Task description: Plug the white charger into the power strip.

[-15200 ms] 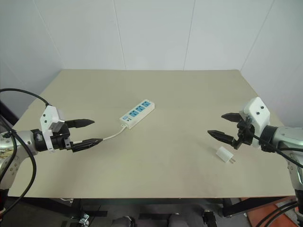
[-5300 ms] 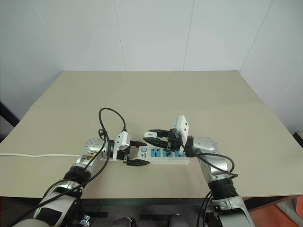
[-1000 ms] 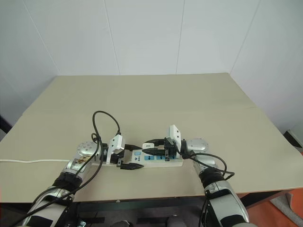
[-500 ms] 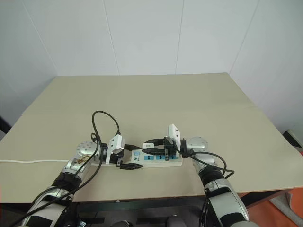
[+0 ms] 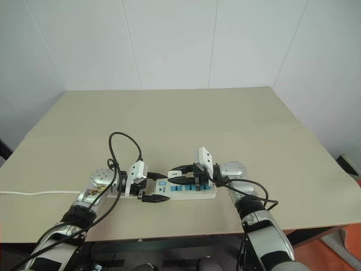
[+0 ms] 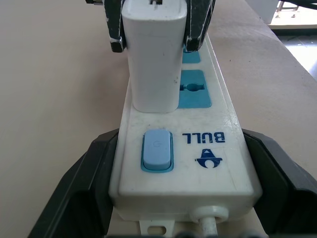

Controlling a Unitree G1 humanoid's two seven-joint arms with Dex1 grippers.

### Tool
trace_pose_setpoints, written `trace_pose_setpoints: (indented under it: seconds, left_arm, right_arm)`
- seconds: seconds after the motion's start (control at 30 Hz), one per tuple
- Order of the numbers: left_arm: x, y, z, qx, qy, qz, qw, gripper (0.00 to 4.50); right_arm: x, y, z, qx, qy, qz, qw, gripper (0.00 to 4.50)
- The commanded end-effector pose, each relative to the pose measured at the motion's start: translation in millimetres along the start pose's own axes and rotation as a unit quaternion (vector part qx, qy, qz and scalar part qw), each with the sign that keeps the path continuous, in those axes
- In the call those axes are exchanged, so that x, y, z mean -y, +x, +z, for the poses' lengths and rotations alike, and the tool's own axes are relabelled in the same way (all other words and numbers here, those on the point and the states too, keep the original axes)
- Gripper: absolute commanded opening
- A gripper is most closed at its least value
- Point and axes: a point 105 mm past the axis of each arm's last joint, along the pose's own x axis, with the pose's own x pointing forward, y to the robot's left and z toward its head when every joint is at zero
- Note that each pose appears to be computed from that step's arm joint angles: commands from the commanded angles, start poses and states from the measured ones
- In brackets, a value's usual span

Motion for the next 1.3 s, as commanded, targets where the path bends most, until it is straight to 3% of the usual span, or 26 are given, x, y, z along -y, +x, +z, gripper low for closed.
trace_pose_setpoints:
  seconds: [0.03,0.3,0.5,0.57,0.63,0.9,1.1,1.3]
  left_arm:
    - [-1,-4,13,0.007,0.031,-0.007,0.999,3.28]
    - [-3,-2,14,0.010,0.028,-0.008,1.000,3.28]
    - [-5,2,14,0.013,0.023,-0.007,1.000,3.28]
    - [-6,5,13,0.012,0.022,-0.005,1.000,4.01]
    - [-6,6,15,0.016,0.018,-0.011,1.000,4.46]
    - [-1,-11,32,0.025,0.045,-0.041,0.998,4.46]
    - [4,-63,59,0.031,0.068,-0.024,0.997,4.46]
    - [1,-110,68,0.005,0.062,0.049,0.997,4.46]
  right_arm:
    - [-17,-2,-40,-0.070,0.055,0.013,0.996,1.85]
    - [-15,-7,-38,-0.070,0.044,-0.003,0.997,4.35]
    - [-10,-25,-22,-0.069,0.020,-0.013,0.997,4.35]
    - [-9,-35,-11,-0.068,0.007,-0.015,0.998,4.38]
    - [-9,-47,0,-0.069,-0.006,-0.017,0.997,4.38]
    - [-18,-86,27,-0.075,-0.027,-0.040,0.996,4.38]
    - [-17,-128,52,-0.091,-0.051,-0.093,0.990,4.38]
    - [-26,-166,63,-0.115,-0.056,-0.151,0.980,4.38]
